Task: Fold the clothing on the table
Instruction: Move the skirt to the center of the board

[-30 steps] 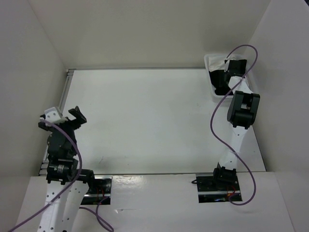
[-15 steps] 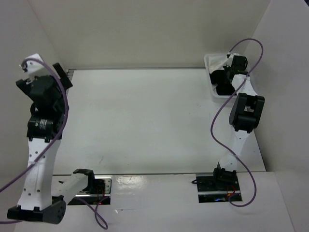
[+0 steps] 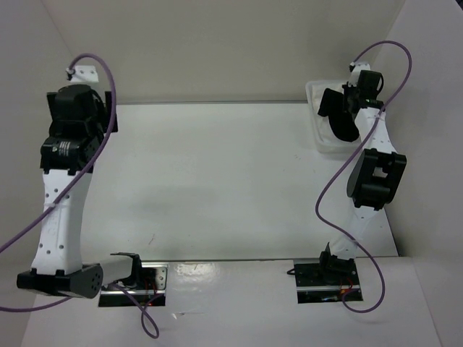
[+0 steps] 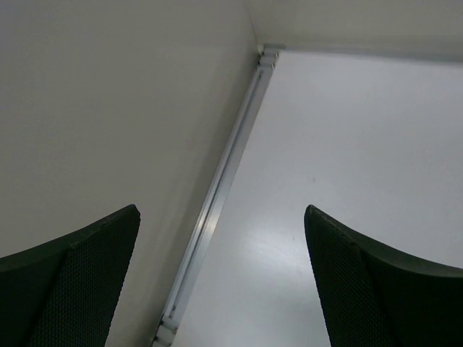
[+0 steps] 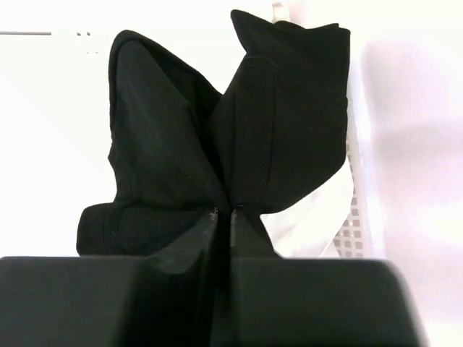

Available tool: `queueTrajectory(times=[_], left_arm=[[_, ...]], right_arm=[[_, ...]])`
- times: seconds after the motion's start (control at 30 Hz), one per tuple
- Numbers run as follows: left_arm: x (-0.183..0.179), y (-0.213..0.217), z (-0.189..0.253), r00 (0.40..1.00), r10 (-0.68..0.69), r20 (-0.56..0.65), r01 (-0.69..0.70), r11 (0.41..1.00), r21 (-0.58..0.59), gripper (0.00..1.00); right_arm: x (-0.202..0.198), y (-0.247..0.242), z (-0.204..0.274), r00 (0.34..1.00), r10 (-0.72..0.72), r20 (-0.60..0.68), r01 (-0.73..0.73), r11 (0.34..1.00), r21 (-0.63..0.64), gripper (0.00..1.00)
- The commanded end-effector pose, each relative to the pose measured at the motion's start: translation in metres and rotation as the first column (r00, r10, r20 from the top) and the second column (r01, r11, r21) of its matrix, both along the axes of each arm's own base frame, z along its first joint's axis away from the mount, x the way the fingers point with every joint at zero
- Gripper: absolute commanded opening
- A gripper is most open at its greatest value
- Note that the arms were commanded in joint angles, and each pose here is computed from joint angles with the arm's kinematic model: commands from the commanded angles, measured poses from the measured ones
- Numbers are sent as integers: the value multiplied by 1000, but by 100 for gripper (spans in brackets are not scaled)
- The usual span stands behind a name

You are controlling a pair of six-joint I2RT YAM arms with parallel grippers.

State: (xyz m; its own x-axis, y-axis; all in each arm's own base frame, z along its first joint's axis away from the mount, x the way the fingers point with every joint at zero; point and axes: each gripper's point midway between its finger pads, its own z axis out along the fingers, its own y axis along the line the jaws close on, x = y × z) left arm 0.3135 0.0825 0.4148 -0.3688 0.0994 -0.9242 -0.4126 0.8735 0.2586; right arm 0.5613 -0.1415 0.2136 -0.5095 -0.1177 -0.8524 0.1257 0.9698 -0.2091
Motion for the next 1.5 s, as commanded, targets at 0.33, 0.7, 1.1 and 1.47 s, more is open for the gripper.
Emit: queueTrajectory(times=[0.33, 0.7, 1.1, 1.47], left_arm=[[25, -50, -85, 966, -241, -98, 231, 968, -99, 100], [26, -103, -152, 909, -403, -108, 364, 893, -266, 100], [23, -99, -172, 912, -385, -143, 340, 903, -264, 100], [23, -99, -172, 912, -385, -143, 340, 903, -264, 100]], right_arm=[[3, 2, 16, 999, -22, 34, 23, 1000, -12, 13], [2, 32, 27, 999, 15, 50, -14, 1000, -20, 0], [8, 42, -18, 999, -18, -49, 14, 997, -80, 86], [-13, 29, -74, 977, -64, -202, 33, 988, -150, 81]])
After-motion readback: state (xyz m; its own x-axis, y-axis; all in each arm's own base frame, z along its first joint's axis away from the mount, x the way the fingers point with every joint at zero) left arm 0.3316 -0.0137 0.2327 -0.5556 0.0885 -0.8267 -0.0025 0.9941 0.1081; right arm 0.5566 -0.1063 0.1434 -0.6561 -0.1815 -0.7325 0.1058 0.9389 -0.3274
